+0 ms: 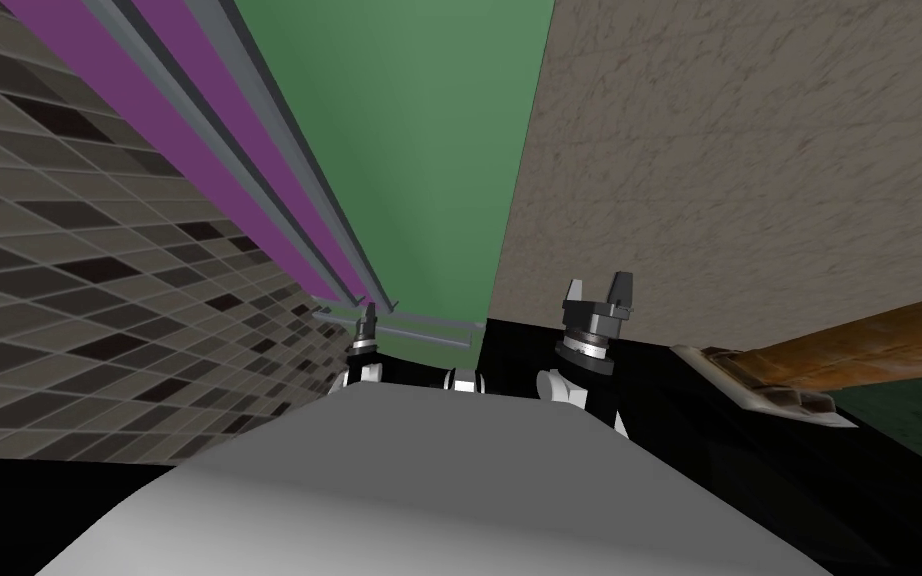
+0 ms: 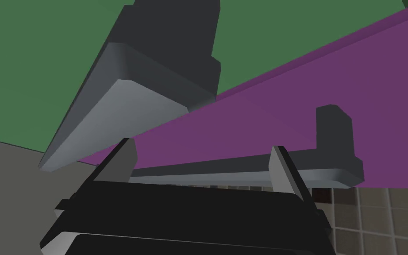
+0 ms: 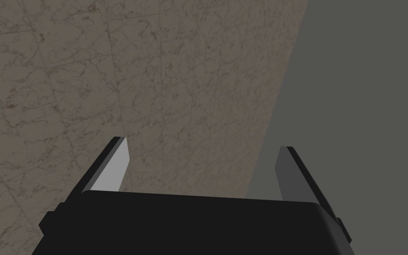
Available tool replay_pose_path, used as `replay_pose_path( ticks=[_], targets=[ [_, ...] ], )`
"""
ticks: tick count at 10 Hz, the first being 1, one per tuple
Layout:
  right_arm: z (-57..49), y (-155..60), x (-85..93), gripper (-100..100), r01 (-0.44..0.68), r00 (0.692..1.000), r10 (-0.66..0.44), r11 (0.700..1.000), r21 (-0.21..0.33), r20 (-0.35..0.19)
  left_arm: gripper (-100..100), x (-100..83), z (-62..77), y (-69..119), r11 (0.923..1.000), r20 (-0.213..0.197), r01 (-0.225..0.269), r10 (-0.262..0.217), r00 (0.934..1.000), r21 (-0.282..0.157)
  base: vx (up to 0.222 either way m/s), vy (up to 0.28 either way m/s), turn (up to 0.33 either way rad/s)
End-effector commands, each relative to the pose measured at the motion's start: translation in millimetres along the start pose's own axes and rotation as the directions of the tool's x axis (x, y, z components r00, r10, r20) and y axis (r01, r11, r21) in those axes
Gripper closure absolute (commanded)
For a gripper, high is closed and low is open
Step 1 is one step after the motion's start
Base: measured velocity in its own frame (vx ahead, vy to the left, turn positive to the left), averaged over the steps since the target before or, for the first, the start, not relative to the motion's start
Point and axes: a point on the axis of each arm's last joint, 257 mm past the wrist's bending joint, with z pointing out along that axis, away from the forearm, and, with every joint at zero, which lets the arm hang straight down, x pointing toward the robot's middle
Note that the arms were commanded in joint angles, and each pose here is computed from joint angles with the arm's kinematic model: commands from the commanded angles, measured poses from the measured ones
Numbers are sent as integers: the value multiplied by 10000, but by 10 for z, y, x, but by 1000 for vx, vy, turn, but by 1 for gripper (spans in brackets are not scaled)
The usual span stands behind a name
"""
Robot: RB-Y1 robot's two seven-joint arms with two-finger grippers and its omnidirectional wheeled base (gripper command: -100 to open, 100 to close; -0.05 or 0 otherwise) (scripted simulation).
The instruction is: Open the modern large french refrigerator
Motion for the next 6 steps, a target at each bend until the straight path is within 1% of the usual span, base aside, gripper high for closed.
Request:
replay_pose_path(
  ticks=[1,3,5,6],
  targets=[
    [0,0,0,0,0,10000,0,10000,0,0,-100,216,-144,32,9989,-25,220,-221,9998,-423,16,-52,-13],
    [0,0,0,0,1,10000,-1,10000,0,-1,-100,352,-239,32,9961,106,499,-493,9987,-727,7,-26,-19],
    [0,0,0,0,1,10000,-1,10000,0,-1,-100,448,-300,16,9930,202,731,-715,9972,-927,2,-25,-45],
    [0,0,0,0,1,10000,-1,10000,0,0,-100,366,-274,32,9944,271,632,-611,9978,-843,-3,-18,14]
  ],
)
